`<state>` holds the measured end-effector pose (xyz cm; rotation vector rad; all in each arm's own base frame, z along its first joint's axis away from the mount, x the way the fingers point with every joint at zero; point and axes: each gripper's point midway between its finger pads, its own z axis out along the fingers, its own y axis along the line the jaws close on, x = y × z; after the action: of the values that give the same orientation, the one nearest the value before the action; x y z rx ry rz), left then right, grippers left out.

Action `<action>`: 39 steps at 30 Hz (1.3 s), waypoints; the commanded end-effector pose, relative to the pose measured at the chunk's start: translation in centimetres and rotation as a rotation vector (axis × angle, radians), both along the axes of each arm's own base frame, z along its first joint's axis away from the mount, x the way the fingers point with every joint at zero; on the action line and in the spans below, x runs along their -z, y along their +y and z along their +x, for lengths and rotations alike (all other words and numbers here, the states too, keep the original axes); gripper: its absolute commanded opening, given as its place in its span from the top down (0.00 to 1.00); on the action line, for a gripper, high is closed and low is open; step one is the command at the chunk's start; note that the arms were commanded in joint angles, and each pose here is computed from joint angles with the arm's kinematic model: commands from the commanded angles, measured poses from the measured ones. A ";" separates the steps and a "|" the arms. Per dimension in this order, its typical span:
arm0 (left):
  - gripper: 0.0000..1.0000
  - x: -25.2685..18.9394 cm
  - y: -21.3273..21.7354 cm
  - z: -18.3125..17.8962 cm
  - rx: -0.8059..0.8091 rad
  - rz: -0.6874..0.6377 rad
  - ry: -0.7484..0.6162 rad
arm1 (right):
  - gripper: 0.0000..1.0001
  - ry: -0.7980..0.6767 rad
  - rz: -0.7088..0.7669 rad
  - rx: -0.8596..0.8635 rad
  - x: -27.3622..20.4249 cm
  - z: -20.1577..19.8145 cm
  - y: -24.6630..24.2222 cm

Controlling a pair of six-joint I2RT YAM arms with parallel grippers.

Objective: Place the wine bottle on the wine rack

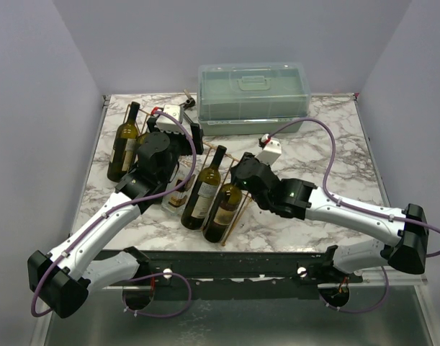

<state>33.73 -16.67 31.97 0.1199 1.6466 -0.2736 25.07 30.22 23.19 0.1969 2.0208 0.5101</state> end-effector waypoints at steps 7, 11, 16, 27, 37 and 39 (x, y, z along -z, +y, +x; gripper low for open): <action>0.10 -1.4 0.7 -0.4 -0.014 -0.022 -0.028 | 0.56 0.041 0.059 0.110 0.3 0.1 0.0; 0.10 -1.4 0.7 -0.4 -0.013 -0.024 -0.027 | 0.51 0.048 0.055 0.121 0.4 0.2 0.1; 0.10 -1.5 0.8 -0.5 -0.015 -0.025 -0.031 | 0.46 0.062 0.035 0.145 0.9 0.3 -0.2; 0.10 -1.5 0.8 -0.4 -0.014 -0.022 -0.028 | 0.39 0.083 0.014 0.146 0.5 -0.1 -0.6; 0.10 -1.7 0.9 -0.6 -0.015 -0.027 -0.034 | 0.35 0.069 0.026 0.022 -2.5 -1.3 -0.5; 0.10 -2.3 1.1 -0.8 -0.019 -0.034 -0.047 | 0.33 0.046 0.029 -0.019 -3.5 -1.7 -0.7</action>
<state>33.50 -16.29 32.61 0.1101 1.6301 -0.2765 24.42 29.76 23.47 0.2939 2.0922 0.4744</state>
